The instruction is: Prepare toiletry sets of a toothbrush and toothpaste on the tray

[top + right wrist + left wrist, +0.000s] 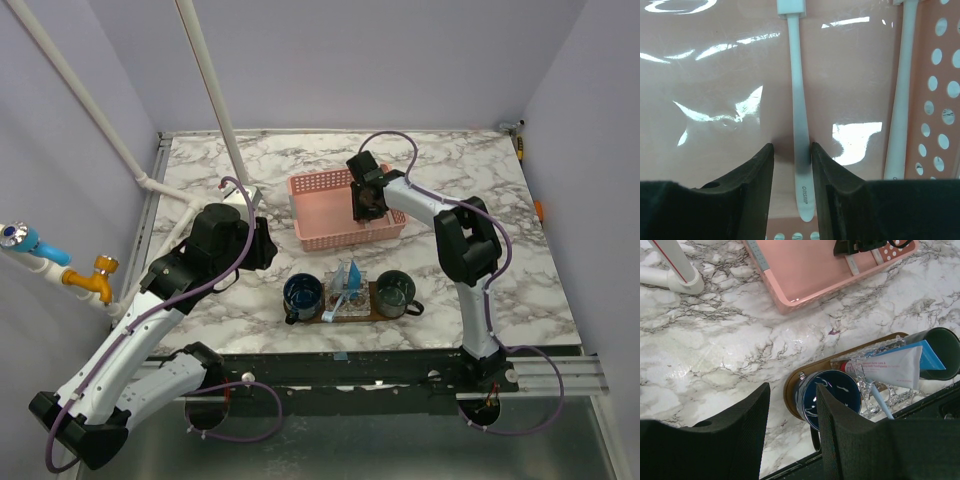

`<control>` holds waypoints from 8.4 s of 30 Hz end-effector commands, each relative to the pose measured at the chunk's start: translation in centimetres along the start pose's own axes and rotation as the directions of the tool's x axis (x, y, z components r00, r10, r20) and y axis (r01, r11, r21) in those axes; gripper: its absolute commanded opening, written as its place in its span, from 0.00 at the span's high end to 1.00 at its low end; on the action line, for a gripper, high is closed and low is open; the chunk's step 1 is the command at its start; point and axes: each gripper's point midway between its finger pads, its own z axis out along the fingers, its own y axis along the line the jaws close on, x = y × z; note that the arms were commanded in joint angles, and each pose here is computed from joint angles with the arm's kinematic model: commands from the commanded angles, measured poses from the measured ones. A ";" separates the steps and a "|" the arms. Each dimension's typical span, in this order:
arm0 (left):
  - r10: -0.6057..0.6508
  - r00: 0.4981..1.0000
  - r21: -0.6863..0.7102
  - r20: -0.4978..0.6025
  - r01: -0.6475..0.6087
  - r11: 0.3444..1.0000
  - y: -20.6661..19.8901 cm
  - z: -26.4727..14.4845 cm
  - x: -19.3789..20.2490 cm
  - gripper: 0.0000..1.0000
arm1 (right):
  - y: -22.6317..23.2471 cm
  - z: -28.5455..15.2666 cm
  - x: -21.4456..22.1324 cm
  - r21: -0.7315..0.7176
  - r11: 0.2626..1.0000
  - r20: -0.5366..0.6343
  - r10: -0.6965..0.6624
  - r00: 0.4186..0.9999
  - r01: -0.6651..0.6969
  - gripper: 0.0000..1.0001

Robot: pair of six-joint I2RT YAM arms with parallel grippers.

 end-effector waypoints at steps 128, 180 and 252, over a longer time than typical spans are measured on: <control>-0.012 0.990 0.846 -0.138 0.124 0.518 -13.9 -11.0 3.9 1.00 | 16.6 -42.4 9.5 -0.891 0.295 0.422 0.259 0.869 0.345 0.45; 0.351 0.925 0.898 -0.143 -0.028 0.440 -14.0 -14.9 11.8 1.00 | 14.5 -48.2 13.2 -0.887 0.195 0.414 -0.063 0.908 0.418 0.42; 0.158 0.987 0.680 -0.009 -0.110 0.725 -12.3 -10.2 6.1 0.32 | 11.8 -47.3 10.8 -0.597 0.675 0.580 -0.011 0.815 0.434 0.99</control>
